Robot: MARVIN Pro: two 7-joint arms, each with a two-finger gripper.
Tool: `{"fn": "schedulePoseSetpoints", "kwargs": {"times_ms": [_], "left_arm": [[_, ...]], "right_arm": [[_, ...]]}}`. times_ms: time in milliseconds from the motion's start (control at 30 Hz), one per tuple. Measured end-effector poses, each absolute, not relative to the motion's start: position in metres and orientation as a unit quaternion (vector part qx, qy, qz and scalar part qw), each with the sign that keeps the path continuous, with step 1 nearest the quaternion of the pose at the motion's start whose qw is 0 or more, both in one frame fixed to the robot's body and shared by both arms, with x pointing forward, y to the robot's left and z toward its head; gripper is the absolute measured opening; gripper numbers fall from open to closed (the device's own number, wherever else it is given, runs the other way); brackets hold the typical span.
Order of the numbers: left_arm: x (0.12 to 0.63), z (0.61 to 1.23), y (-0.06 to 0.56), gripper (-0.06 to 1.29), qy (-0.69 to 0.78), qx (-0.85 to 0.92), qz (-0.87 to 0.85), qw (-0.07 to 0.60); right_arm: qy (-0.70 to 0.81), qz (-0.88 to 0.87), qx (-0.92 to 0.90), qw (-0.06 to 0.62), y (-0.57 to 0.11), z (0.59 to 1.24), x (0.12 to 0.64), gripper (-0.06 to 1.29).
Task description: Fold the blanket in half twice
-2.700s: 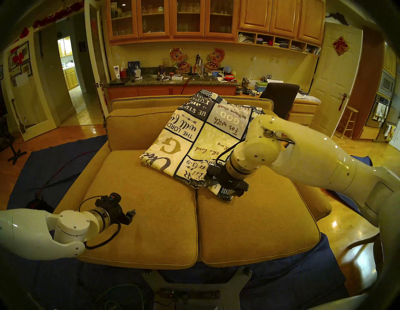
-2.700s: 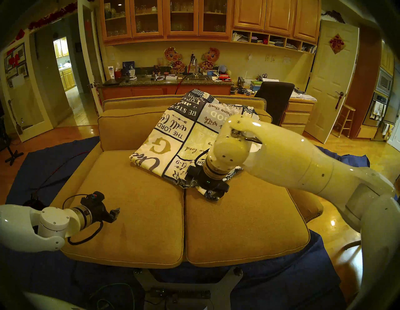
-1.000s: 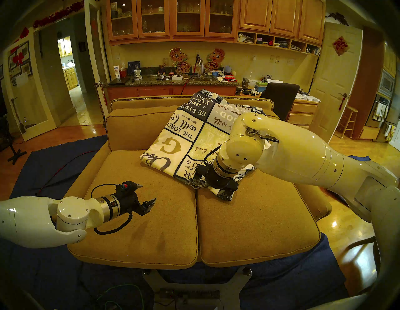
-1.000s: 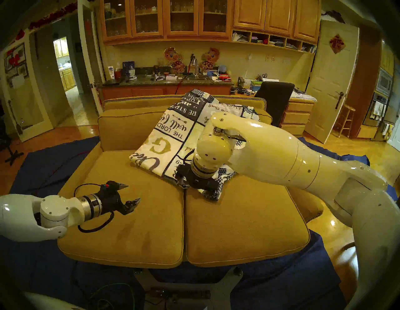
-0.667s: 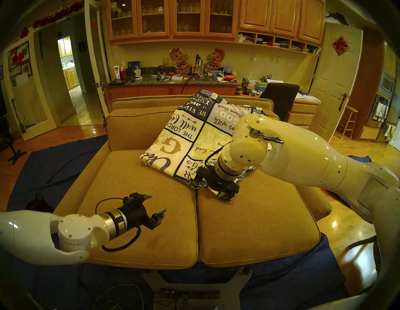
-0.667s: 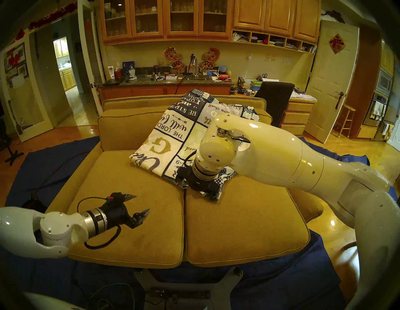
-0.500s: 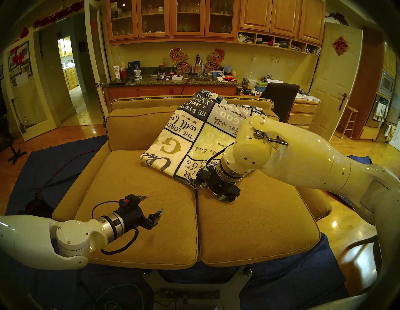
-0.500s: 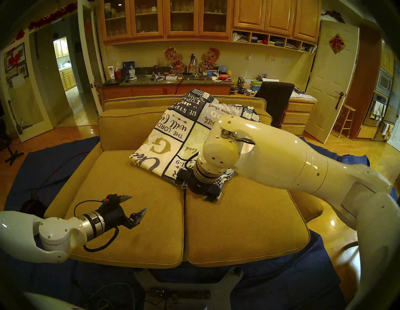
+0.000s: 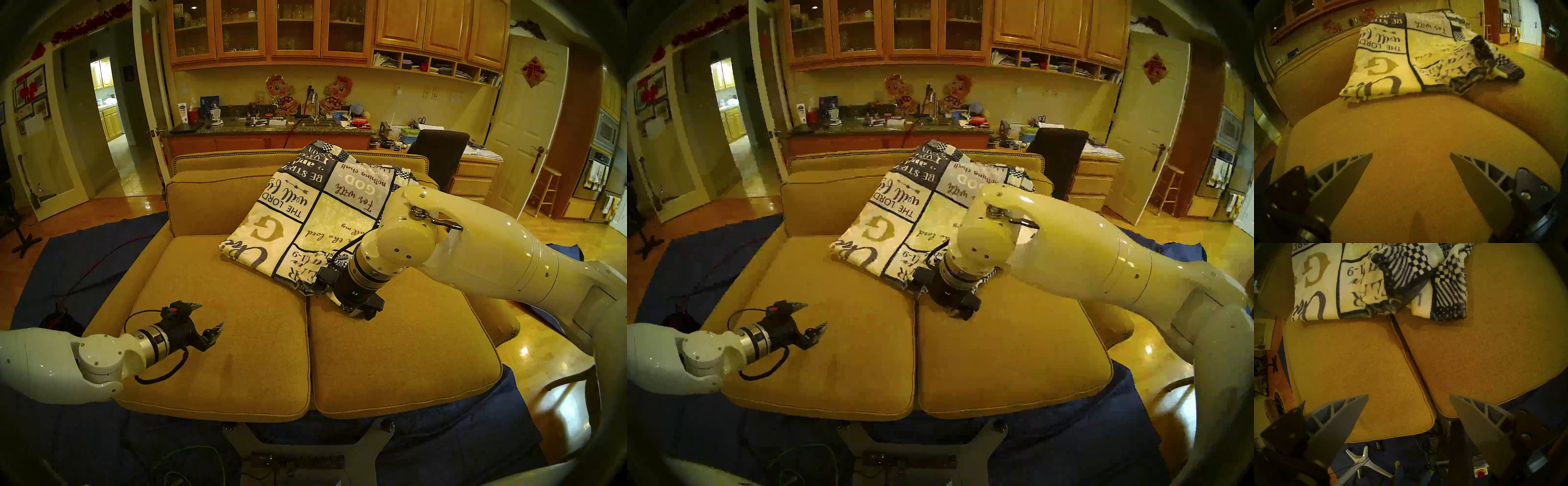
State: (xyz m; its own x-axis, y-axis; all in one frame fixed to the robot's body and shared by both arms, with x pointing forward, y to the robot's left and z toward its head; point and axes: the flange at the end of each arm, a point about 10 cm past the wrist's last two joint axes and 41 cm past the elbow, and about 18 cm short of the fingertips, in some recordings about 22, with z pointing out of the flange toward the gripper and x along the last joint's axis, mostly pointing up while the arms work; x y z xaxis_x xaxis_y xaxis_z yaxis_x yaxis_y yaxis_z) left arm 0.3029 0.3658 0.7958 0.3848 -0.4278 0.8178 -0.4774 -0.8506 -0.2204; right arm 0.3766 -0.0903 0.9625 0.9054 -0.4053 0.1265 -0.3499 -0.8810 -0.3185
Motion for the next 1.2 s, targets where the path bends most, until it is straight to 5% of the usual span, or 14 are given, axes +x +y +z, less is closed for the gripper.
{"fn": "schedulePoseSetpoints", "kwargs": {"times_ms": [600,1200], "left_arm": [[0.402,0.838,0.437,1.23,-0.278,0.83,0.481,-0.051],[0.492,0.876,0.422,1.23,-0.287,0.817,0.497,-0.05]], "right_arm": [[0.207,-0.097,-0.962,0.147,-0.094,0.962,0.377,1.24],[0.225,-0.097,-0.959,0.145,-0.098,0.958,0.381,1.24]]}}
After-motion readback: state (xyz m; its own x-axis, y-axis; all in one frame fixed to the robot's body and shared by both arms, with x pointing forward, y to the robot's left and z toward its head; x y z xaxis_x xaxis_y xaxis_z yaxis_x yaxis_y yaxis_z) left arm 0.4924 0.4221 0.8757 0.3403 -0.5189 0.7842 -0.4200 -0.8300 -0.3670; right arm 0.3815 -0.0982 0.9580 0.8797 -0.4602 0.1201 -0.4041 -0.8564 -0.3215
